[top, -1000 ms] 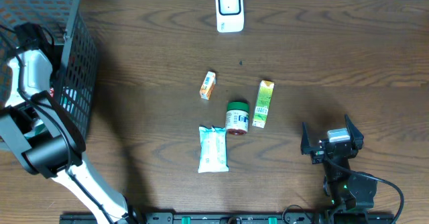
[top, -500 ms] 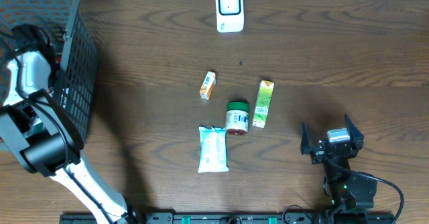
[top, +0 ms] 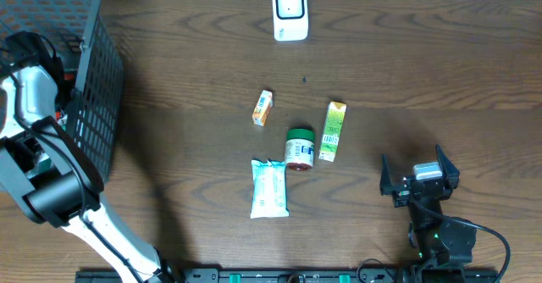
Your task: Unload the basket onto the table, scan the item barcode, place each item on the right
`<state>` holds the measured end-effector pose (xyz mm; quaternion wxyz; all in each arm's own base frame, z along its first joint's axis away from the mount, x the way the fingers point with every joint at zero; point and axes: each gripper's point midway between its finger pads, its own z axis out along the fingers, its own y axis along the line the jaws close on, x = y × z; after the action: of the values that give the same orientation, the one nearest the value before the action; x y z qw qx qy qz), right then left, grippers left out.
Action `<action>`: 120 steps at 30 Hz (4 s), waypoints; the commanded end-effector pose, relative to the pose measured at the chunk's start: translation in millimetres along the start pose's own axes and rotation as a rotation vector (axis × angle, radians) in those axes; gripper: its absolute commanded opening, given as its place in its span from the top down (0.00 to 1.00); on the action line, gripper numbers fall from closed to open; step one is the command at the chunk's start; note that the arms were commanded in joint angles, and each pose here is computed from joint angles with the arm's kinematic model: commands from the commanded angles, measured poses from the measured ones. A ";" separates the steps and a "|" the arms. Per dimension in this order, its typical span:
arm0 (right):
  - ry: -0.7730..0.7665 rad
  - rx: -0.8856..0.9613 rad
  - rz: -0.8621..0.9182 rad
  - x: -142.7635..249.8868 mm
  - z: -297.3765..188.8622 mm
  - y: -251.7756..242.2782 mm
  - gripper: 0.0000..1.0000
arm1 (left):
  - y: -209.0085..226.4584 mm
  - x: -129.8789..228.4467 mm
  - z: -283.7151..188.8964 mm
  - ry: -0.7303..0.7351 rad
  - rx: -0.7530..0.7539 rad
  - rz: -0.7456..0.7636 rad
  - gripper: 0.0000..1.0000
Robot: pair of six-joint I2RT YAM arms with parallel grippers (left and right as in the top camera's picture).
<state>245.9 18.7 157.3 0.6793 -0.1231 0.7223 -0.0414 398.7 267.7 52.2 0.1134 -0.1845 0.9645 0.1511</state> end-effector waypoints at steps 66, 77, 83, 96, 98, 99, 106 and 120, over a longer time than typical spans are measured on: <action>0.000 -0.004 0.013 0.4 -0.1 0.6 0.01 | 54.4 18.2 12.6 0.060 -0.167 -0.140 0.93; 0.000 -0.004 0.013 0.4 -0.1 0.6 0.01 | 108.6 -41.5 -255.7 -0.620 -0.179 -0.529 0.93; 0.000 -0.004 0.013 0.5 -0.1 0.7 0.01 | 87.5 -8.8 -430.1 -1.047 -0.044 -0.578 0.93; 0.000 -0.004 0.013 0.5 -0.1 0.7 0.01 | -62.5 71.7 -533.0 -1.174 0.462 -0.195 0.93; 0.000 -0.004 0.013 0.5 -0.1 0.7 0.01 | -94.0 72.1 -510.4 -1.071 0.474 -0.107 0.92; 0.000 -0.004 0.013 0.5 -0.1 0.7 0.01 | -108.4 72.4 -495.2 -1.006 0.473 -0.080 0.93; 0.000 -0.004 0.013 0.5 -0.1 0.7 0.01 | -185.3 86.3 -370.5 -0.505 0.354 0.010 0.93; 0.000 -0.004 0.013 0.4 -0.1 0.6 0.01 | -295.7 121.6 -153.0 0.097 0.125 0.194 0.93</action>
<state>245.9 18.7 157.3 0.6793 -0.1231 0.7223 -0.0414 384.2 -82.7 118.0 0.1050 -0.0830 0.9877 0.0807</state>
